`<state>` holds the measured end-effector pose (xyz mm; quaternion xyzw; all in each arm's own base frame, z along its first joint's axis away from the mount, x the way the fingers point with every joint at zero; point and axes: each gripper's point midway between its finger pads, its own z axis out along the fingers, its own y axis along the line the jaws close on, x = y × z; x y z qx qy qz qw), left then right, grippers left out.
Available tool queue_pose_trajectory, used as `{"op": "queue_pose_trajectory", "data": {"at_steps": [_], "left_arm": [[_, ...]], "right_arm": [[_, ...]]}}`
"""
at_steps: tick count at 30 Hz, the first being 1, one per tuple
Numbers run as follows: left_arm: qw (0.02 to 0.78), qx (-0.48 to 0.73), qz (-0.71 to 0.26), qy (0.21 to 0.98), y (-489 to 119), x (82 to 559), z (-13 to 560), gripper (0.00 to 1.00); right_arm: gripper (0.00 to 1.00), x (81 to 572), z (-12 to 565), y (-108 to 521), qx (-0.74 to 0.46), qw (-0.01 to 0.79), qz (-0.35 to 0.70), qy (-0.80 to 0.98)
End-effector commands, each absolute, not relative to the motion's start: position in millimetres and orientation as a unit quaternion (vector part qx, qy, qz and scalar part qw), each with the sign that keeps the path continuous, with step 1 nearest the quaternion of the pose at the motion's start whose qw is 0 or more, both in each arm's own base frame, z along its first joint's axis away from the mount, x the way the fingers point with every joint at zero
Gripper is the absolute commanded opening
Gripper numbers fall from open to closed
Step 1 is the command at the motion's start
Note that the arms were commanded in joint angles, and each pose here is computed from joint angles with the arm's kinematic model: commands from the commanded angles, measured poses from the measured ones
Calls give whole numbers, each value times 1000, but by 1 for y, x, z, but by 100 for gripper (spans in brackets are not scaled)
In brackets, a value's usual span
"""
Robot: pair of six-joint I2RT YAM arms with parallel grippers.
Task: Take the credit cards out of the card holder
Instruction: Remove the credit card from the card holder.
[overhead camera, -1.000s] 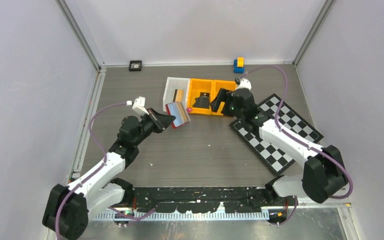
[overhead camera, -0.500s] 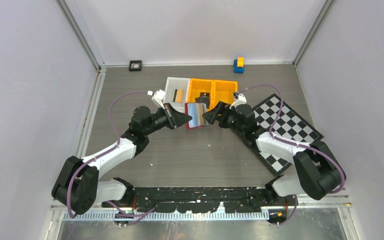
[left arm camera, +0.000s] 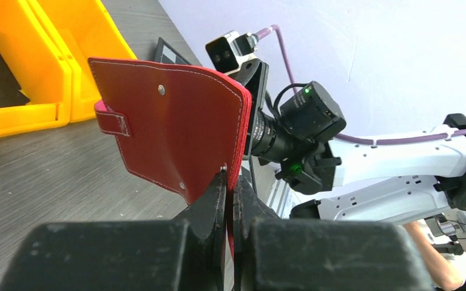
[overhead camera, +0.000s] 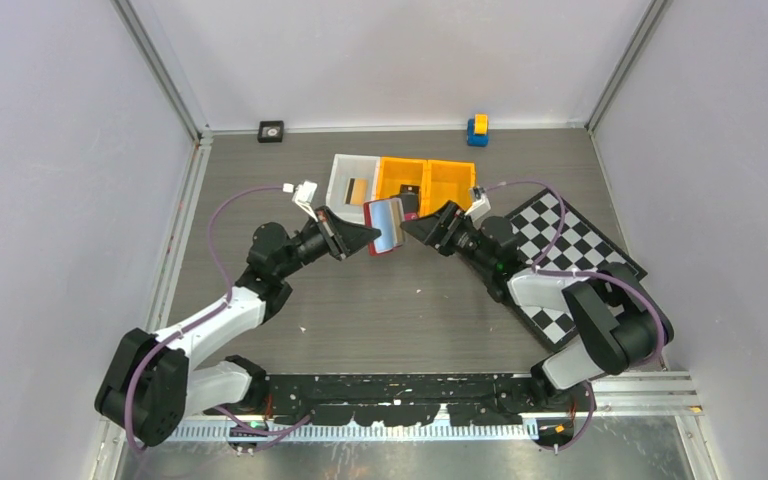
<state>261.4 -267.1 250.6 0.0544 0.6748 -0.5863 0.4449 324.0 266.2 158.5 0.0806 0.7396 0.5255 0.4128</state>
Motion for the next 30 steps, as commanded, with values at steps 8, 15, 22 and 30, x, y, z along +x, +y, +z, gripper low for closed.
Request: {"op": "queue_pose_trajectory", "data": {"at_steps": [8,15,22,30], "left_arm": [[489,42,-602,630,-257,265,279,0],[451,39,-647,613,-268,265,283,0],[444,19,-654,612,-267,269,279,0],[470,-14,-587,659,-252,284,255,0]], "right_arm": [[92,322,211,258,95,405,663,623],[92,326,203,265,103,373,677,626],[92,319,220,266,95,367,693,614],[83,305,242,255,90,396,695,593]]}}
